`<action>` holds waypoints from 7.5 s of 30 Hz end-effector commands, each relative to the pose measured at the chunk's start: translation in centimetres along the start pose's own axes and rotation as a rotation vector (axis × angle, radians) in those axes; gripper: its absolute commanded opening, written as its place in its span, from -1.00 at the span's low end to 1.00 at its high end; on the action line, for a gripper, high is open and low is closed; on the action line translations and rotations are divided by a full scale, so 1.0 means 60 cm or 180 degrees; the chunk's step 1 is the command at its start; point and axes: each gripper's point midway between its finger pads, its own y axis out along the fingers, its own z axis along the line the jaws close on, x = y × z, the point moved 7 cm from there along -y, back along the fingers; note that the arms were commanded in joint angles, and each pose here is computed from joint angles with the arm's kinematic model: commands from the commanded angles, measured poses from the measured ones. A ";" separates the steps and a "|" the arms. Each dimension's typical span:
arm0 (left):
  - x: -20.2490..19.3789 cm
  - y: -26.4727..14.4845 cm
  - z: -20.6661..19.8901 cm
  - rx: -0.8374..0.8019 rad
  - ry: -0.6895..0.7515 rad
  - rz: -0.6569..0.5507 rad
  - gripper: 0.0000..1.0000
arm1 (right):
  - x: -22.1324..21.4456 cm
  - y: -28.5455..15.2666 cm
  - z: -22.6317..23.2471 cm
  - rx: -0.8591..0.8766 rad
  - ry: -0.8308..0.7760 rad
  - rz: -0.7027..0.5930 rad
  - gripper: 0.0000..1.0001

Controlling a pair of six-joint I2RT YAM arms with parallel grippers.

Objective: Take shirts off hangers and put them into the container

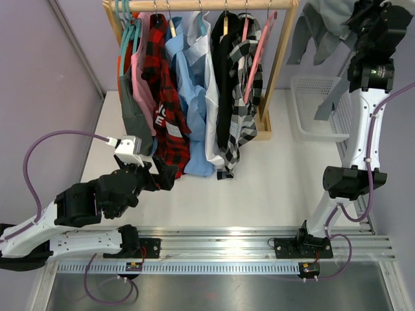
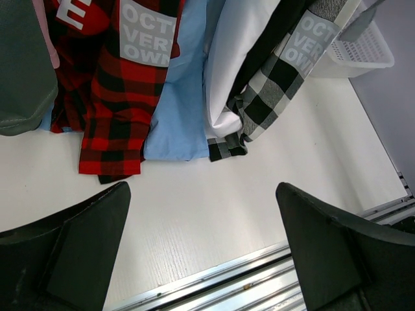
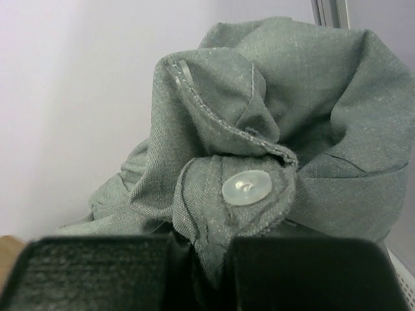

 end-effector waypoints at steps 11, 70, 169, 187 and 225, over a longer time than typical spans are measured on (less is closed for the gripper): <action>-0.006 0.003 -0.002 -0.0029 -0.0216 -0.0059 0.98 | -0.292 0.030 -0.227 -0.1891 -0.0530 0.0589 -1.00; -0.030 0.010 0.010 0.0087 -0.0262 0.0006 0.98 | -0.322 0.126 -0.210 -0.0797 0.0069 0.1216 -1.00; -0.040 -0.031 0.060 -0.0438 -0.0612 -0.0334 0.98 | -0.190 -0.390 0.351 0.0909 -0.0997 0.1557 0.51; -0.047 -0.043 0.074 -0.0514 -0.0779 -0.0331 0.98 | -0.263 -0.305 0.314 0.0591 -0.1117 0.1763 0.17; -0.034 -0.020 0.039 -0.0504 -0.0528 -0.0356 0.98 | -0.083 -0.481 0.191 0.1175 -0.0979 0.1595 -1.00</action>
